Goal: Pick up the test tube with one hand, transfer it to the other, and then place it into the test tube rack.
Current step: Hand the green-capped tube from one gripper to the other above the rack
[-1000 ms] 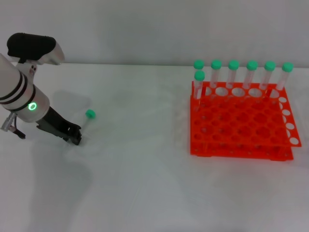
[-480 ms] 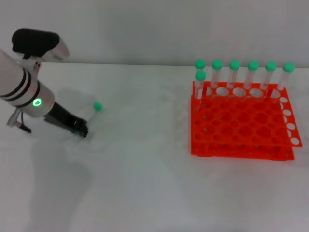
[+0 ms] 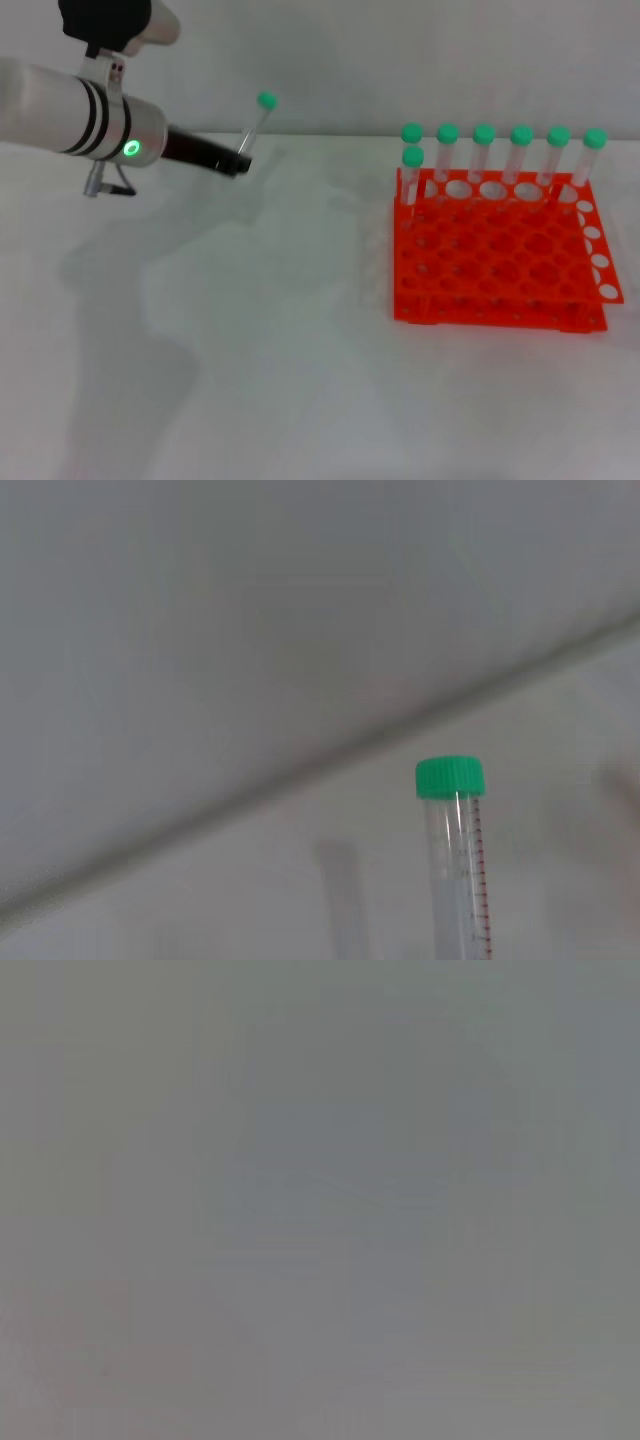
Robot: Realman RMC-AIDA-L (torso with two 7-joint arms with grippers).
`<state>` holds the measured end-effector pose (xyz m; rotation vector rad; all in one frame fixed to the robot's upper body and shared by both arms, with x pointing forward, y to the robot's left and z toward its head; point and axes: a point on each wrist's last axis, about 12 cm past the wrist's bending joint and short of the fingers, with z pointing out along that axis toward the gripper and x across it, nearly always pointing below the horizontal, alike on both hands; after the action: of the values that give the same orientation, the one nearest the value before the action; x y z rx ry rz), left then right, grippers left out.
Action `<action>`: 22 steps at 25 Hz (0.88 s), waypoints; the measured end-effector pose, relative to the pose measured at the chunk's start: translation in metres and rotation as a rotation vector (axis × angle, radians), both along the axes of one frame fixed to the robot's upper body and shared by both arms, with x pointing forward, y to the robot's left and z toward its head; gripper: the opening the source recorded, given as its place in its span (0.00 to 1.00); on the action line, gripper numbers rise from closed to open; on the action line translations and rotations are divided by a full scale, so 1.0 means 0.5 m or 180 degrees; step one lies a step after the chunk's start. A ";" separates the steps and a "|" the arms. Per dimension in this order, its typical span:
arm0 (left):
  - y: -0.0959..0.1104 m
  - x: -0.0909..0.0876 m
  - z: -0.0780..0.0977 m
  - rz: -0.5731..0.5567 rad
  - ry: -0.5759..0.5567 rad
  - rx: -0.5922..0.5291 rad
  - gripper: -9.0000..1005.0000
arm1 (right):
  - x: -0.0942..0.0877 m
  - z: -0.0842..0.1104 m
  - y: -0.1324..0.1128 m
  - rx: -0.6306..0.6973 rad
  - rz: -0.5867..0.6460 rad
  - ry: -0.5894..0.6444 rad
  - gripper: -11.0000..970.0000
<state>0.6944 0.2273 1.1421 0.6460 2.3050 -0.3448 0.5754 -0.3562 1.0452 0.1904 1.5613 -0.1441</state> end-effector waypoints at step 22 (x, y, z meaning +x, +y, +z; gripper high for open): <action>0.054 -0.177 -0.010 -0.0671 -0.2189 -0.2527 0.21 | -0.002 0.000 -0.006 -0.0047 -0.0003 0.0011 0.88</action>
<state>0.6059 0.2545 1.1371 0.4815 1.2926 -0.9114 0.5743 -0.3594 1.0453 0.1795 1.5634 -0.1568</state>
